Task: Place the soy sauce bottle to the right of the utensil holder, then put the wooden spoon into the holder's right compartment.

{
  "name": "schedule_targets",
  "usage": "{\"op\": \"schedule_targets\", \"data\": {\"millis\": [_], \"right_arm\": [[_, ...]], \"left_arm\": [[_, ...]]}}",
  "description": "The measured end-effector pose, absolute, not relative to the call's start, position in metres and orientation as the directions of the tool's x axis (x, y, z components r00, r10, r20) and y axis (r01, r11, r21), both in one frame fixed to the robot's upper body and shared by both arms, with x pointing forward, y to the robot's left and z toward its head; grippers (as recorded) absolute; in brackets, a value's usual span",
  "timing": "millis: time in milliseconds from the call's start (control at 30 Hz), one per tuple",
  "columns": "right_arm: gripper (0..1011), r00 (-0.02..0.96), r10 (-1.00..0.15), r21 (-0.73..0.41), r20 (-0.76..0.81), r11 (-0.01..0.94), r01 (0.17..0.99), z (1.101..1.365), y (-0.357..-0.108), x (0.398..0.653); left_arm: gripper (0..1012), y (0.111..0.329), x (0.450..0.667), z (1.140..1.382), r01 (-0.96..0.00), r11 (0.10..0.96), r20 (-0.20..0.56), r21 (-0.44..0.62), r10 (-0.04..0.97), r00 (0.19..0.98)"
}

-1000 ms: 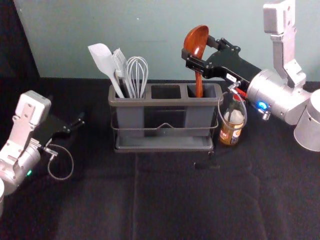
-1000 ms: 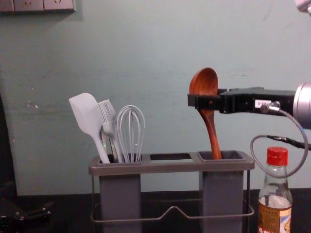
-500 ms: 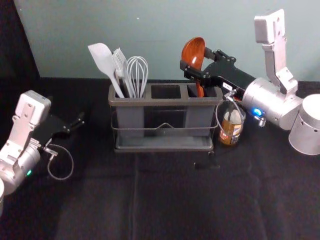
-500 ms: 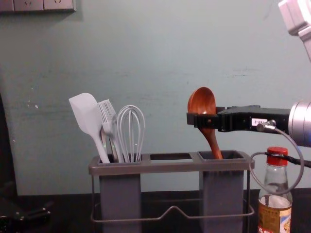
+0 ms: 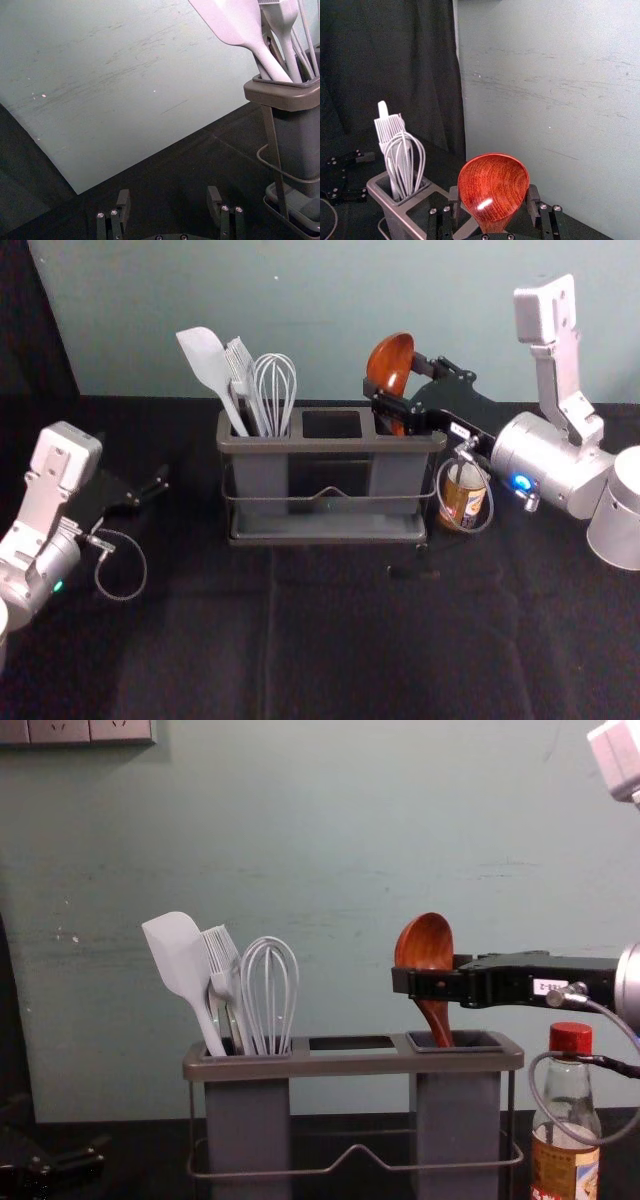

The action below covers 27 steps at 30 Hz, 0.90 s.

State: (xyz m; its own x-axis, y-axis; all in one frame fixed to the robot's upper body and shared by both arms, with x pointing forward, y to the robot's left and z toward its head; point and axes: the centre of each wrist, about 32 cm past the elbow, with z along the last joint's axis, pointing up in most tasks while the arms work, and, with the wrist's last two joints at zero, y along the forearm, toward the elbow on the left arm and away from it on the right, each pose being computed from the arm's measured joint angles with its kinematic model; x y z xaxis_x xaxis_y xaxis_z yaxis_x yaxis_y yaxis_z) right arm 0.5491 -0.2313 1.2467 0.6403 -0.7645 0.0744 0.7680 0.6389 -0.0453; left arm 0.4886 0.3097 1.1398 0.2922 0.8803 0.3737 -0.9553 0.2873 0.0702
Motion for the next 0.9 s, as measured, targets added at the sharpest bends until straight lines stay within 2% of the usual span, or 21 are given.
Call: {"op": "schedule_targets", "data": {"millis": [567, 800, 900], "right_arm": [[818, 0.632, -0.771, -0.057, 0.076, 0.63, 0.775, 1.247, -0.239, 0.535], [985, 0.629, -0.774, -0.057, 0.066, 0.627, 0.777, 1.246, -0.239, 0.533], [1002, 0.629, -0.775, -0.053, 0.063, 0.627, 0.777, 1.246, -0.24, 0.533]], "left_arm": [[1005, 0.31, 0.489, 1.14, -0.955, 0.287, 0.374, 0.07, 0.88, 0.292], [1005, 0.31, 0.489, 1.14, -0.955, 0.287, 0.374, 0.07, 0.88, 0.292], [1005, 0.31, 0.489, 1.14, -0.955, 0.287, 0.374, 0.07, 0.88, 0.292]]}}
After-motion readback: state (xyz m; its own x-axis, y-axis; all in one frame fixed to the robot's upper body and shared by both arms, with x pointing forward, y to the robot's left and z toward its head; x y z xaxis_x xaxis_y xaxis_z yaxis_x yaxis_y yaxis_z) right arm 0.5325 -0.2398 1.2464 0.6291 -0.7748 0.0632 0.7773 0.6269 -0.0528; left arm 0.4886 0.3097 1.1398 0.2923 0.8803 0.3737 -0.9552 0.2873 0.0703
